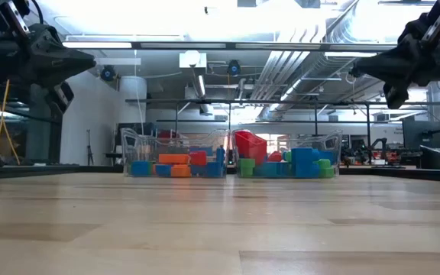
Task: Sort blocks by size
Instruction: Return to Home Position
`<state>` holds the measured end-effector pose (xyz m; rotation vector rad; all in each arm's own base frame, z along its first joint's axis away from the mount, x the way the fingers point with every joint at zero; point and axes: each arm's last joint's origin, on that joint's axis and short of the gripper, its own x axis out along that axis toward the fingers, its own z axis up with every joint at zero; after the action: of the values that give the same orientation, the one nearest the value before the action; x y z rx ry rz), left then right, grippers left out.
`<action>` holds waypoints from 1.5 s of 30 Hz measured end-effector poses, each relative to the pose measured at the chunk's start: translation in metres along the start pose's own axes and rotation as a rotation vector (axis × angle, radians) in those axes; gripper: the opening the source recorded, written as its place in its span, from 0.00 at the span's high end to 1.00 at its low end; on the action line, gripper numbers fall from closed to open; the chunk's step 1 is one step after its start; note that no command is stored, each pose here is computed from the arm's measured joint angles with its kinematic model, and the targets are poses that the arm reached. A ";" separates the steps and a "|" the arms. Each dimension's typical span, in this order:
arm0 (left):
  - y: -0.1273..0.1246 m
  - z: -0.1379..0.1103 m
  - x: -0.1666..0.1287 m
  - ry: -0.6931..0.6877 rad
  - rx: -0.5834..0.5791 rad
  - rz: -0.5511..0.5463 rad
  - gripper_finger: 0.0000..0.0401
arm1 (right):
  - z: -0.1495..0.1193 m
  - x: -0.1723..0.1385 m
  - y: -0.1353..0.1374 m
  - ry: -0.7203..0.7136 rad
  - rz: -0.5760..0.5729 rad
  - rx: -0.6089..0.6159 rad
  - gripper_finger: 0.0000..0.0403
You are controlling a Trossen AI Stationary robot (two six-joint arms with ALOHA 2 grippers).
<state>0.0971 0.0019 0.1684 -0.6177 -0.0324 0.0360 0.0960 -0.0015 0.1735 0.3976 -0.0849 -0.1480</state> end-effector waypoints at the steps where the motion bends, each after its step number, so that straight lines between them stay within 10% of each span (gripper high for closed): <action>1: 0.000 0.000 0.000 0.000 0.000 0.000 0.95 | 0.000 0.000 0.000 0.005 -0.002 -0.001 1.00; 16: 0.001 0.000 0.000 -0.006 0.012 0.013 0.95 | -0.003 0.001 -0.001 0.030 -0.012 -0.006 1.00; 28: 0.002 -0.002 0.002 0.032 0.895 0.029 0.95 | -0.003 0.001 -0.001 0.030 -0.011 -0.006 1.00; 45: 0.002 -0.002 0.002 0.031 0.850 0.029 0.95 | -0.003 0.001 -0.001 0.030 -0.011 -0.006 1.00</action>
<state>0.0994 0.0028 0.1657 0.2312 0.0230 0.0635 0.0973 -0.0014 0.1707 0.3938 -0.0524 -0.1532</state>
